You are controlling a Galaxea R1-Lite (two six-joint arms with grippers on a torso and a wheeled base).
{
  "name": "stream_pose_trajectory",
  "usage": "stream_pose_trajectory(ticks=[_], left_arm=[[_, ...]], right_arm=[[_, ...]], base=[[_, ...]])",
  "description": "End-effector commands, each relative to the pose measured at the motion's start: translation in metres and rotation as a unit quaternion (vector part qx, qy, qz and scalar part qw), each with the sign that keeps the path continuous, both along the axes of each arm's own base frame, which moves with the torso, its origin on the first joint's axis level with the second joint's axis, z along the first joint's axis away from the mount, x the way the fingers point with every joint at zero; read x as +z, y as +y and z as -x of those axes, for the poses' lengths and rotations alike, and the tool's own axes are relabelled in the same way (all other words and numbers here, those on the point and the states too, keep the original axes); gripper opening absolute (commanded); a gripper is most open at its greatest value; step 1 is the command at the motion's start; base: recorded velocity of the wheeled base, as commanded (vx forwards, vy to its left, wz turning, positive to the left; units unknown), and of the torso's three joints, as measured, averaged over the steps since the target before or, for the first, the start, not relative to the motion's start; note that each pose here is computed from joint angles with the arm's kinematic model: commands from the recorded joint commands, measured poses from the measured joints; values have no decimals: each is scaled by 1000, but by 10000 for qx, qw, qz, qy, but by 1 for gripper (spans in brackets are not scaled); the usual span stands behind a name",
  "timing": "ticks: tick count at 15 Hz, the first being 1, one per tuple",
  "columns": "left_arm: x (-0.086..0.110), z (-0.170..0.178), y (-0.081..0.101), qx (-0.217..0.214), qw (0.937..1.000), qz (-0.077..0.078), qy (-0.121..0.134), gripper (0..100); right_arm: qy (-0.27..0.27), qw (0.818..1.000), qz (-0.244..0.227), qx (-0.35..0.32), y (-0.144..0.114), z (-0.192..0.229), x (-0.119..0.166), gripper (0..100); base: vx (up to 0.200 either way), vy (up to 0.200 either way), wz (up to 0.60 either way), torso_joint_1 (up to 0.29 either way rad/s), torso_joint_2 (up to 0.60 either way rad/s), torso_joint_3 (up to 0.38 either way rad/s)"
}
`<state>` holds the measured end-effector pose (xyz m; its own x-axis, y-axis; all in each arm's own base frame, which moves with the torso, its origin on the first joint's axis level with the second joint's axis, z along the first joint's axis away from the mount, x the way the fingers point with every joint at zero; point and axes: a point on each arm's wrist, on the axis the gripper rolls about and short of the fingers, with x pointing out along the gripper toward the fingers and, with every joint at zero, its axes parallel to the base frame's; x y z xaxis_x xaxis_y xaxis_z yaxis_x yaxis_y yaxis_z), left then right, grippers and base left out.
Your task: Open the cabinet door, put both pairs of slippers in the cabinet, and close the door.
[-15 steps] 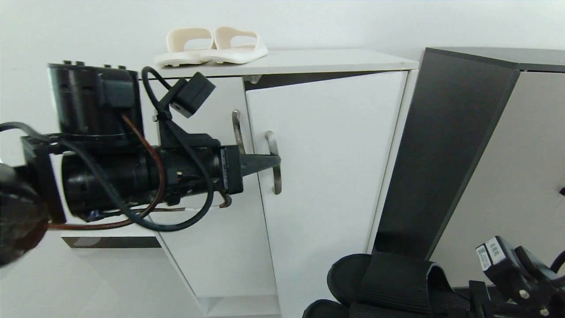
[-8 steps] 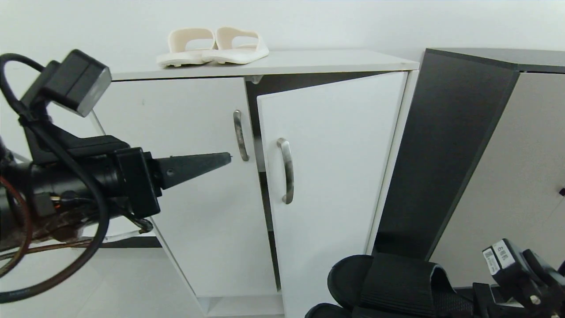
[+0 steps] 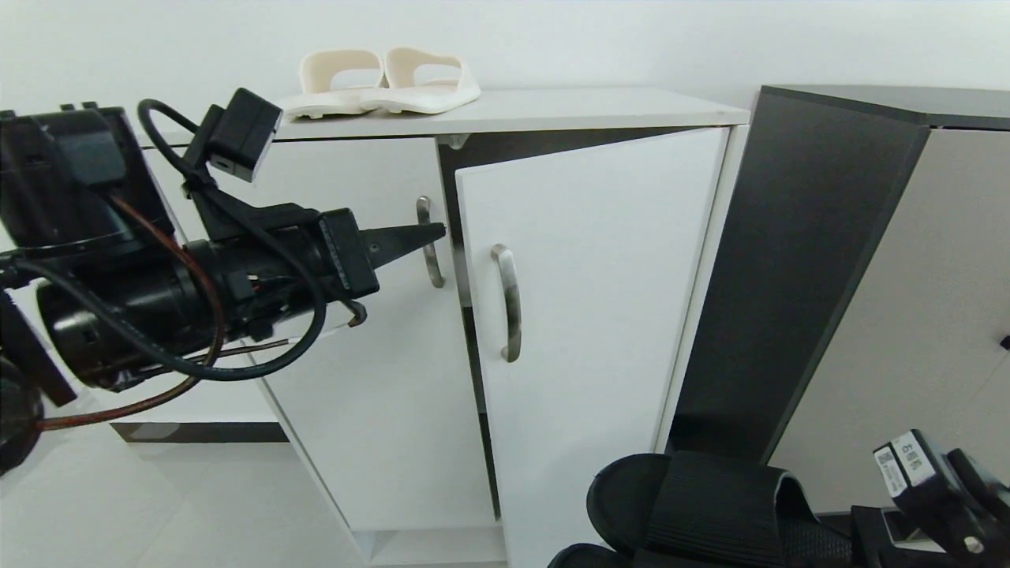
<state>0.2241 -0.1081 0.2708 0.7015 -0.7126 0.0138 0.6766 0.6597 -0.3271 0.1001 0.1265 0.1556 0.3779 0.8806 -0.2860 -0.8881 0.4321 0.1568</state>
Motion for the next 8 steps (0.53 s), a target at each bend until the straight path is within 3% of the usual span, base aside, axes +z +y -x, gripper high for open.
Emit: stream_pose_trajectory(ticks=[1,4,8], left_arm=[[-6,-19,-8,1,9999,-58,152,0],[-1,-23,-19,-161,9998,-23,87,0],[-14,-31,-31,-275,9992,-128,257,0]], right_arm=[[9,10000,7,13,0,0,0,0],[-116,9997,194,115,0,1,-6,0],[-141,9995,187,203,-1,6,-7,0]], base=[[0,0,0,0,0,0],[0,0,0,0,0,0],[0,0,0,0,0,0]])
